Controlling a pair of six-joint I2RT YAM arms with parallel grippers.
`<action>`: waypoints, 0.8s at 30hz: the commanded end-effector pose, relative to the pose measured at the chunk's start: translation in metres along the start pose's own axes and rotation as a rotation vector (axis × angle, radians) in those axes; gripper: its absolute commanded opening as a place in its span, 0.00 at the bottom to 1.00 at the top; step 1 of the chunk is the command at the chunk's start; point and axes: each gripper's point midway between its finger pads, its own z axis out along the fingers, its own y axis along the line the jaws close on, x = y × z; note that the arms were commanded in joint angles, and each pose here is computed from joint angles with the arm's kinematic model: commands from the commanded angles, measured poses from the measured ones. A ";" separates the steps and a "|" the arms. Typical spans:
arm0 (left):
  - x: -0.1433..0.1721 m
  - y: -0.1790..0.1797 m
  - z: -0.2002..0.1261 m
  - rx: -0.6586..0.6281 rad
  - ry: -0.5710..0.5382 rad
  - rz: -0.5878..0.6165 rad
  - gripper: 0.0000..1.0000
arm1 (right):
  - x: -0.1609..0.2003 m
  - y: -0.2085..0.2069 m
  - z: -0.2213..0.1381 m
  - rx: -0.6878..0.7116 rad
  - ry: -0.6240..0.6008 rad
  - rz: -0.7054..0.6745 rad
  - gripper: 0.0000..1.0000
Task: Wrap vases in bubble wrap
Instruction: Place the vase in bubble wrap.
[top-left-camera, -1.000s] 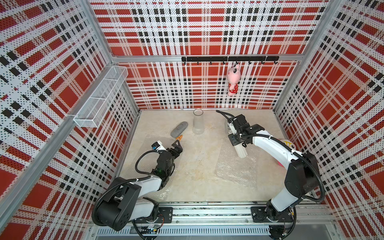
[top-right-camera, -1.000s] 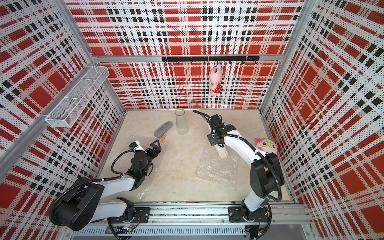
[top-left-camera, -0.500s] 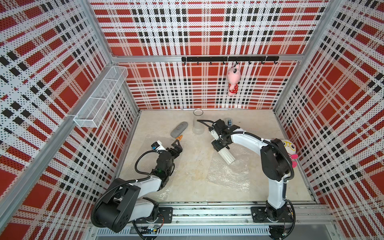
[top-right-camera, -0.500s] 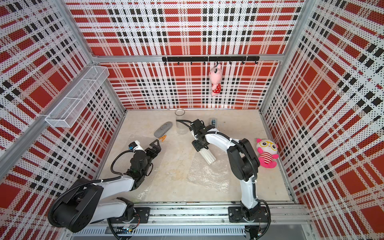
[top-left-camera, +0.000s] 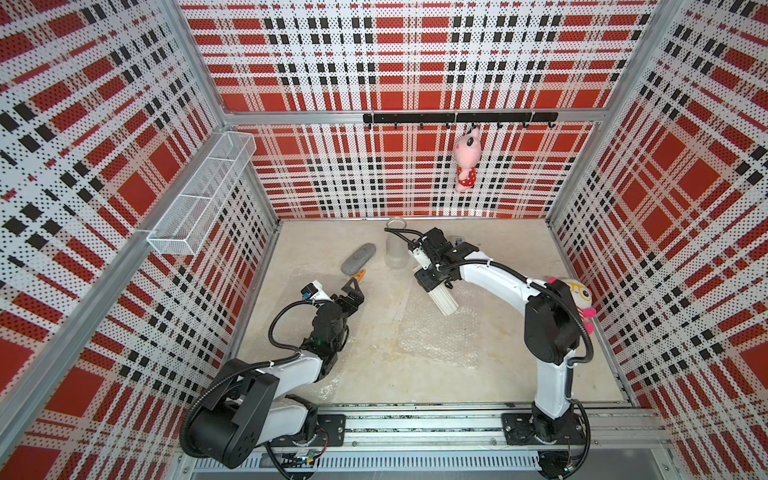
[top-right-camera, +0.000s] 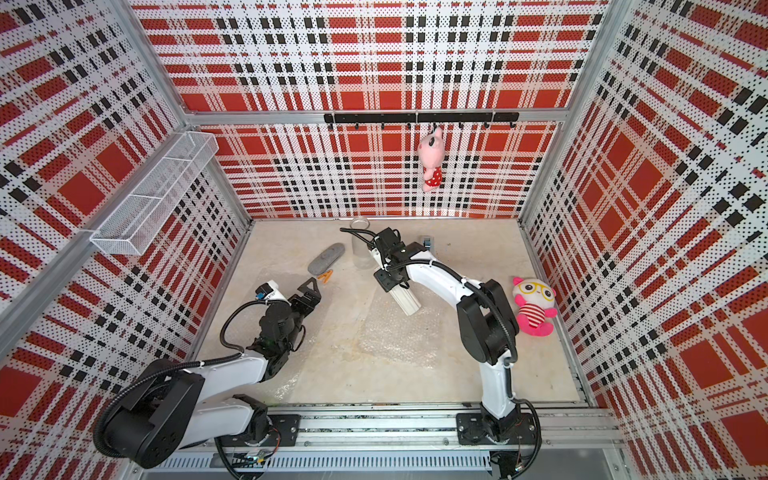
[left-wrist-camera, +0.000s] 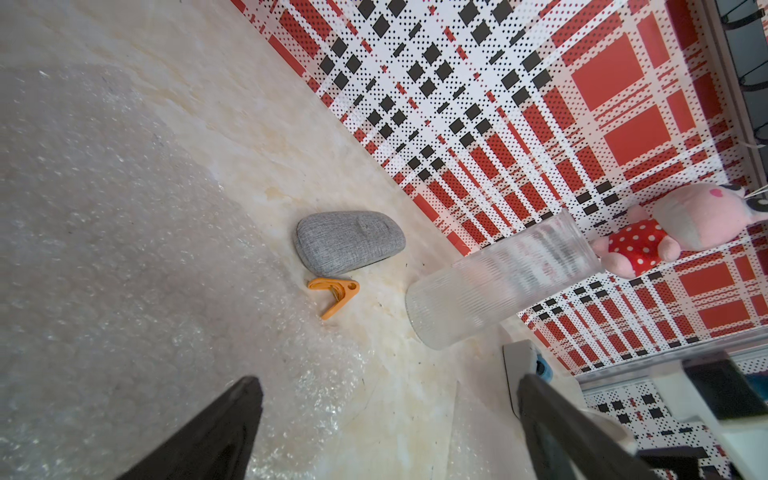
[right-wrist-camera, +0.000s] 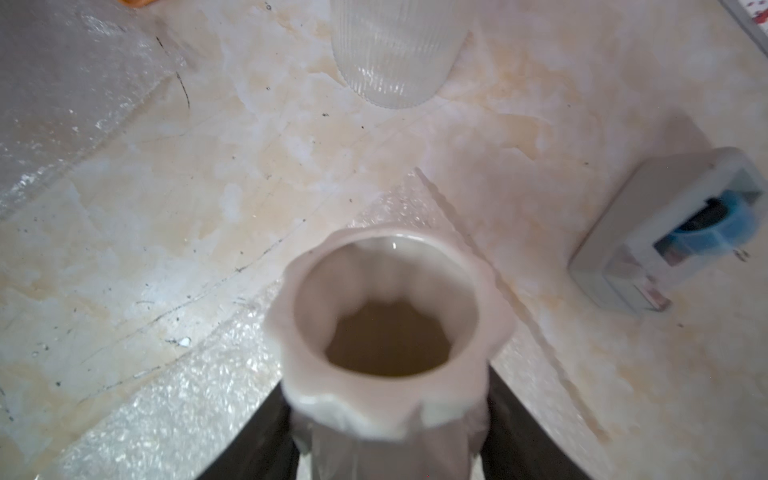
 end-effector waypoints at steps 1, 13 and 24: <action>-0.005 -0.002 -0.001 0.008 -0.023 0.006 0.99 | 0.003 -0.020 -0.050 0.077 -0.029 -0.076 0.34; -0.005 0.001 -0.001 0.001 -0.027 -0.010 0.99 | 0.087 0.037 -0.011 -0.115 0.176 -0.162 0.38; -0.005 0.002 0.000 -0.003 -0.027 -0.004 0.99 | 0.088 0.057 0.044 -0.151 0.171 -0.184 0.51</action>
